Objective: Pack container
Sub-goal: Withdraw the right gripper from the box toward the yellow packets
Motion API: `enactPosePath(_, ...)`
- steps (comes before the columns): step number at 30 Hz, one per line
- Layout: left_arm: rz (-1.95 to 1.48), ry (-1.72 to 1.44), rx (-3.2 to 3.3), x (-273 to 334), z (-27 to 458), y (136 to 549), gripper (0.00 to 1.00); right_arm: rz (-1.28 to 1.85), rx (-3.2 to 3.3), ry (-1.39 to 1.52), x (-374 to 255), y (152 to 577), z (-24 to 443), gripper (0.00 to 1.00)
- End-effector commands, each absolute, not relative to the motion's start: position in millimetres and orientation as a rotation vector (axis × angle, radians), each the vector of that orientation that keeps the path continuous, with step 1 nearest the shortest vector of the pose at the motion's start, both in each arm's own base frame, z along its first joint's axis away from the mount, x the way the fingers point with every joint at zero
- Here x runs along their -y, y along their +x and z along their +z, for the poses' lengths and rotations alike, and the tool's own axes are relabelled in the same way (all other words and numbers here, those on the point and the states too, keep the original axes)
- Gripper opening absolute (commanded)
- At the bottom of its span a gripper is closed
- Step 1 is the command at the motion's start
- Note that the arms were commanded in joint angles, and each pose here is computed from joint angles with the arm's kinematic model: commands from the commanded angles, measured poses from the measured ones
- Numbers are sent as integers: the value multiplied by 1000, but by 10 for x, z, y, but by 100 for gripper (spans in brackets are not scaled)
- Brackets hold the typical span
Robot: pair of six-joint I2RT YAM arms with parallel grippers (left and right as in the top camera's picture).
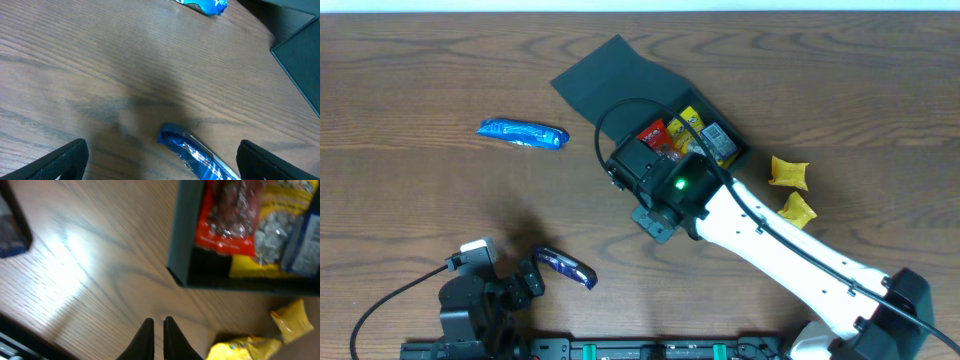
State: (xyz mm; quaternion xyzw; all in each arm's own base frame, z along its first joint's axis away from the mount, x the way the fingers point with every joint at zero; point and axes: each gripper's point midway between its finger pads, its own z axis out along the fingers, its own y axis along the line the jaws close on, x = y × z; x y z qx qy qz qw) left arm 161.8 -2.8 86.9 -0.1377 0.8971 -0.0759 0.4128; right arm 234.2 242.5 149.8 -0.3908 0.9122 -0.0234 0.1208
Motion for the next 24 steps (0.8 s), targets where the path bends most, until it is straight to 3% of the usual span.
enactPosePath(1,-175,-356,-2330,21,699,1512,95,60,-2658,-1160,-2626,2235,1498,12)
enactPosePath(4,-175,-356,-2330,21,699,1512,95,120,-2646,-1162,-2729,2243,1489,18)
enactPosePath(7,-175,-356,-2330,21,699,1512,95,115,-2642,-1149,-2749,2278,1472,30)
enactPosePath(11,-175,-356,-2330,21,699,1512,95,22,-2685,-888,-2592,2497,1496,83)
enactPosePath(14,-175,-356,-2330,21,699,1512,95,-7,-2712,-743,-2484,2606,1504,99)
enactPosePath(19,-175,-356,-2330,21,699,1512,95,-59,-2730,-443,-2245,2759,1584,99)
enactPosePath(24,-175,-356,-2330,21,699,1512,95,-24,-2760,154,-1671,2735,1594,99)
